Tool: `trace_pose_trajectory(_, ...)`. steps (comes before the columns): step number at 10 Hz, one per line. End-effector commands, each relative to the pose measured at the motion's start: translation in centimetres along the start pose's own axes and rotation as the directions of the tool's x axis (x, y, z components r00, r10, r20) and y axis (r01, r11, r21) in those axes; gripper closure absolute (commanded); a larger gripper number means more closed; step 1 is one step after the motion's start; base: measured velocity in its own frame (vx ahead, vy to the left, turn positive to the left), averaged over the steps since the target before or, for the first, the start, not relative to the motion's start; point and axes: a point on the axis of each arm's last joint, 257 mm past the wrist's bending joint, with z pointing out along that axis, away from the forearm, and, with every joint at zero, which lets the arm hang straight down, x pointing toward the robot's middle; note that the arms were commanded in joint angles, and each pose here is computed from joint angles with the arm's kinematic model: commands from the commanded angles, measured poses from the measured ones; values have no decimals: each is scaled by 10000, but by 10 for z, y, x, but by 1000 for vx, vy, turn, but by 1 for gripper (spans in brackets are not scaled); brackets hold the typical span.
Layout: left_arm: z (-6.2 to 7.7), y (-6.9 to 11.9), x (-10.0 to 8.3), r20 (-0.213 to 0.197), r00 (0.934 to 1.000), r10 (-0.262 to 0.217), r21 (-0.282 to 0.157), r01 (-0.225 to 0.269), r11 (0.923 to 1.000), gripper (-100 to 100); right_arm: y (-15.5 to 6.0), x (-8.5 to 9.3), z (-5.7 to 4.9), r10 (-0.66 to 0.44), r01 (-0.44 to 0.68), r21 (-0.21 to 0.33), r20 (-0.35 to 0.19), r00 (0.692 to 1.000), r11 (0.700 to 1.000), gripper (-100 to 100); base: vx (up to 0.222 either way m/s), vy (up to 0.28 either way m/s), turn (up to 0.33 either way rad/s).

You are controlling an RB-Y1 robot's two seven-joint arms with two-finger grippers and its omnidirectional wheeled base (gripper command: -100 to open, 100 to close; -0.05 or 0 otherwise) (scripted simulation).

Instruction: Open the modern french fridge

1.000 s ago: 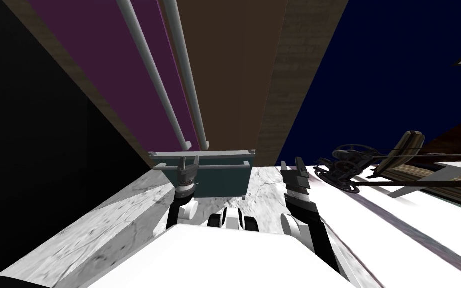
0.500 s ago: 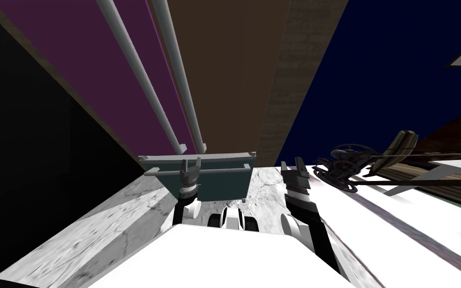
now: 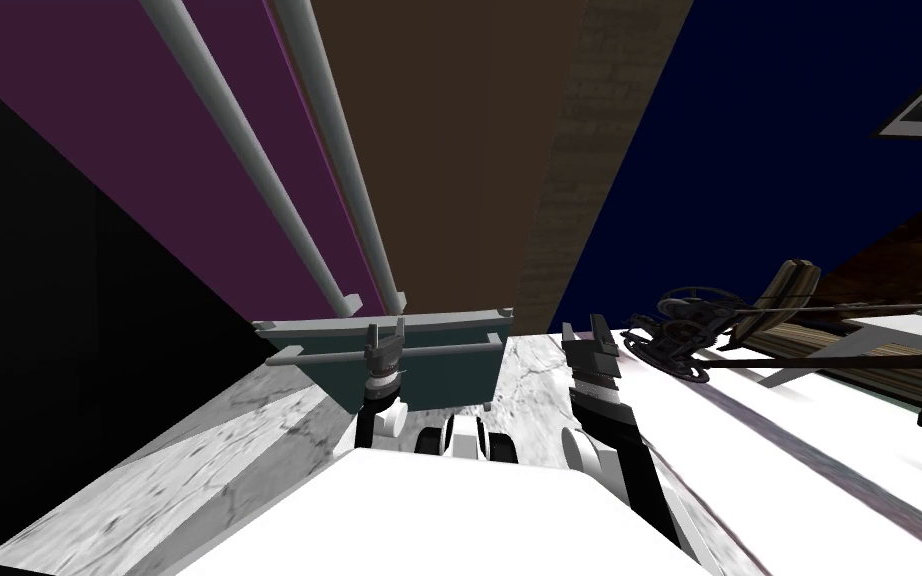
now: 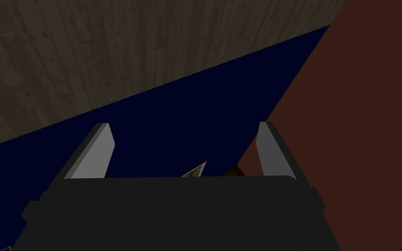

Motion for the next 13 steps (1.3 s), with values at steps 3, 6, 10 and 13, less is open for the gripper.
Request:
trace_pose_trajectory(3,-12,8,5,330,9986,-404,234,396,9989,-100,0,0,0,0,0,0,0,10000,10000,0,75,18,-48)
trace_pose_trajectory(6,-1,9,6,443,9978,-499,279,487,9984,-100,0,0,0,1,-1,-1,0,10000,10000,0,33,0,-7)
trace_pose_trajectory(10,21,10,9,420,9976,-547,276,535,9982,-100,0,0,0,1,-1,-1,0,10000,10000,0,-10,5,12)
trace_pose_trajectory(13,10,10,8,432,9977,-523,278,511,9983,100,0,0,0,1,-1,-1,0,10000,10000,0,-2,0,-6)
